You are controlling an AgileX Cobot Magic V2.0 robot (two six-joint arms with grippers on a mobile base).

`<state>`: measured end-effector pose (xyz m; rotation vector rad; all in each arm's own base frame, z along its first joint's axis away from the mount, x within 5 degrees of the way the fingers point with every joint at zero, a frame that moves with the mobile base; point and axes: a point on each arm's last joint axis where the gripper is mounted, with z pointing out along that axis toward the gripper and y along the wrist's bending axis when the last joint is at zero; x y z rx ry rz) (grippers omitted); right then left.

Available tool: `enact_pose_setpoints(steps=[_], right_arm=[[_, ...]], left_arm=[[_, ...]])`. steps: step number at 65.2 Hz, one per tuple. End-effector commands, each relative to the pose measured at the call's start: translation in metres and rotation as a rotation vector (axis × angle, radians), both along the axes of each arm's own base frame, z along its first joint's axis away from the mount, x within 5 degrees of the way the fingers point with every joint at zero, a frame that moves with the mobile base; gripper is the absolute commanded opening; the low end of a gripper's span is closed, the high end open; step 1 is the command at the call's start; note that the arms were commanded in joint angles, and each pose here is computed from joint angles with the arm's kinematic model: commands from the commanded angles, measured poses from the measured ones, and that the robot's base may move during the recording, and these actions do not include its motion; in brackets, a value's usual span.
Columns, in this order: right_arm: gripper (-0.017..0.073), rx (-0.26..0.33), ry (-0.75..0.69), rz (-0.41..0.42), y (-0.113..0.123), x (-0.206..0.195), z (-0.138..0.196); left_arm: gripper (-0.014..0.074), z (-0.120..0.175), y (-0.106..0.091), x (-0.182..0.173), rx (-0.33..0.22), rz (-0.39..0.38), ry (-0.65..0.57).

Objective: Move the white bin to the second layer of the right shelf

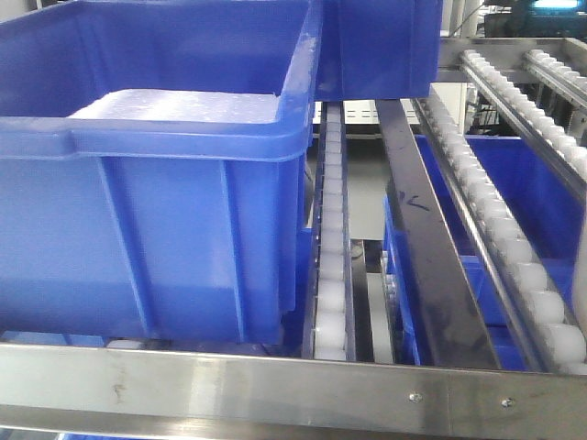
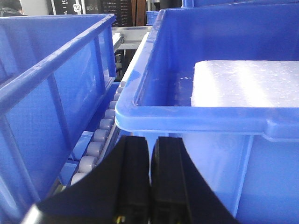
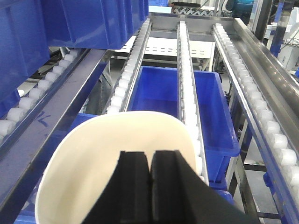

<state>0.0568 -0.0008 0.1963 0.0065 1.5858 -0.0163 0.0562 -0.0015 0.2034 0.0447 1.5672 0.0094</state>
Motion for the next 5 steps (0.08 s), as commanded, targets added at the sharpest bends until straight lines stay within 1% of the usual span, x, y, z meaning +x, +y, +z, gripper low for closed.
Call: enact_pose_setpoints(steps=[1, 5], right_arm=[[0.0057, -0.006, -0.115, 0.003, 0.0002, -0.0023, 0.0138], [0.0057, -0.006, -0.115, 0.003, 0.0002, -0.0023, 0.0138]], left_arm=[[0.0085, -0.0041, 0.0005, 0.0003, -0.01, 0.005, -0.06], [0.0085, -0.0041, 0.0005, 0.0003, -0.01, 0.005, -0.06]])
